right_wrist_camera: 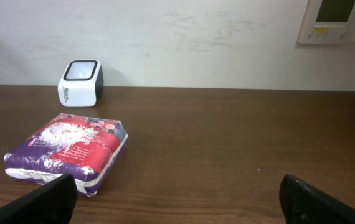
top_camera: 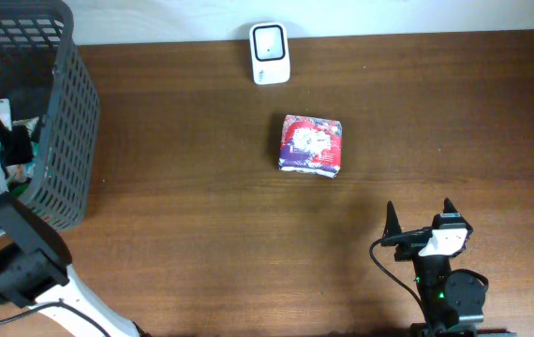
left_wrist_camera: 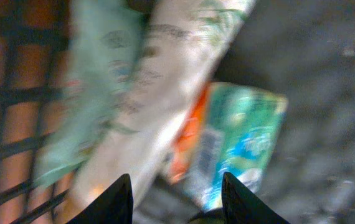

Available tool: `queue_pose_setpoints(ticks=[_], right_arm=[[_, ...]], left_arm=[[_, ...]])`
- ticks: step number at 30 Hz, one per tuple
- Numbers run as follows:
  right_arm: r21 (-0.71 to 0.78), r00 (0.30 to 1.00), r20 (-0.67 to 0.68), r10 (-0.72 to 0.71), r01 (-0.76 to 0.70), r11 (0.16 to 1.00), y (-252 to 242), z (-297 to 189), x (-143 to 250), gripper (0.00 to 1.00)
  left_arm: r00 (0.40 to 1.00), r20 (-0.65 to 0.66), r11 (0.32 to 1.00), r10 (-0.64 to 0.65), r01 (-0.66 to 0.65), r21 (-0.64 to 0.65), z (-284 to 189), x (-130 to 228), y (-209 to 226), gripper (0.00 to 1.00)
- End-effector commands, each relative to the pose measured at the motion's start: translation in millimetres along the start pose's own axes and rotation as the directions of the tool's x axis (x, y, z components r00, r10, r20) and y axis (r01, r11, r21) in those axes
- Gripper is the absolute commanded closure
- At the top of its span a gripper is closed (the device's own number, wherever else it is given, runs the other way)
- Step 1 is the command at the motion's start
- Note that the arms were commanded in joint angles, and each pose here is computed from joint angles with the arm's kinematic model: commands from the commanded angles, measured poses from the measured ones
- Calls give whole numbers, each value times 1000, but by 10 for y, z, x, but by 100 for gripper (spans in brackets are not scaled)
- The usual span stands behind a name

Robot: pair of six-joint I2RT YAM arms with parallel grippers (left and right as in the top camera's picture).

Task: Scan the item barcode
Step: 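Reach the left gripper into the basket and grasp the green tissue pack, then place the green tissue pack left of the purple pack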

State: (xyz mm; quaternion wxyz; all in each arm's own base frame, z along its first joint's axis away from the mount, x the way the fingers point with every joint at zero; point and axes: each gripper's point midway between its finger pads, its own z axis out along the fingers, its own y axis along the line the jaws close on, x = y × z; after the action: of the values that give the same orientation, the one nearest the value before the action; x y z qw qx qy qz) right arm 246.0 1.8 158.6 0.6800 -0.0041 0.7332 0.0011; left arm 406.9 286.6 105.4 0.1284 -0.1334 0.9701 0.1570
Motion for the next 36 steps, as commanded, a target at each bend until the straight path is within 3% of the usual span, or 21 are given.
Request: queue_pose_setpoints(ticks=[1,3,8,9,11,12,14,17,19,21,24,28,29,30,32,34,36], right_arm=[[0,1000,-4,-7,7,1000,5,2,32,2],[0,1000,-4,-7,7,1000,5,2,32,2],[0,1000,-4,-7,7,1000,5,2,32,1],[0,1000,-4,-7,7,1000,5,2,32,1],[0,1000,-4,-7,7,1000,5,2,32,1],[0,1000,-4,-7,7,1000,5,2,32,2],[0,1000,-4,-7,7,1000,5,2,32,1],[0,1000,-4,-7,7,1000,5,2,32,1],[0,1000,-4,-7,7,1000,5,2,32,2],[0,1000,-4,-7,7,1000,5,2,32,1],[0,1000,-4,-7,7,1000,5,2,32,2],[0,1000,-4,-7,7,1000,5,2,32,1],[0,1000,-4,-7,7,1000,5,2,32,1],[0,1000,-4,-7,7,1000,5,2,32,1],[0,1000,-4,-7,7,1000,5,2,32,1],[0,1000,-4,-7,7,1000,5,2,32,1],[0,1000,-4,-7,7,1000,5,2,32,1]], left_arm=[[999,11,988,46,-47,146,141,-1,-280,51],[999,14,979,46,-48,200,179,-1,-386,47],[996,-62,970,61,-45,239,383,168,-506,46],[995,-73,970,63,-44,239,425,191,-515,50],[994,-84,969,66,-44,243,458,216,-529,69],[994,-84,969,65,-43,242,459,218,-524,85],[994,-89,969,62,-39,244,456,227,-530,100],[993,-111,969,-42,68,236,399,205,-520,100],[989,-63,960,-131,142,242,172,-20,-452,100],[961,113,881,-252,179,437,-533,-597,-547,100],[879,267,771,-395,159,617,-1493,-1099,-555,100],[686,321,635,-654,266,725,-2774,-1332,-251,100],[630,302,576,-715,287,766,-3113,-1301,-208,100],[615,299,543,-730,256,800,-3395,-1235,-240,100],[648,302,514,-699,163,842,-3752,-1105,-460,100],[714,244,491,-656,158,857,-3800,-958,-780,100],[843,243,553,-480,75,830,-3677,-742,-1448,100]])
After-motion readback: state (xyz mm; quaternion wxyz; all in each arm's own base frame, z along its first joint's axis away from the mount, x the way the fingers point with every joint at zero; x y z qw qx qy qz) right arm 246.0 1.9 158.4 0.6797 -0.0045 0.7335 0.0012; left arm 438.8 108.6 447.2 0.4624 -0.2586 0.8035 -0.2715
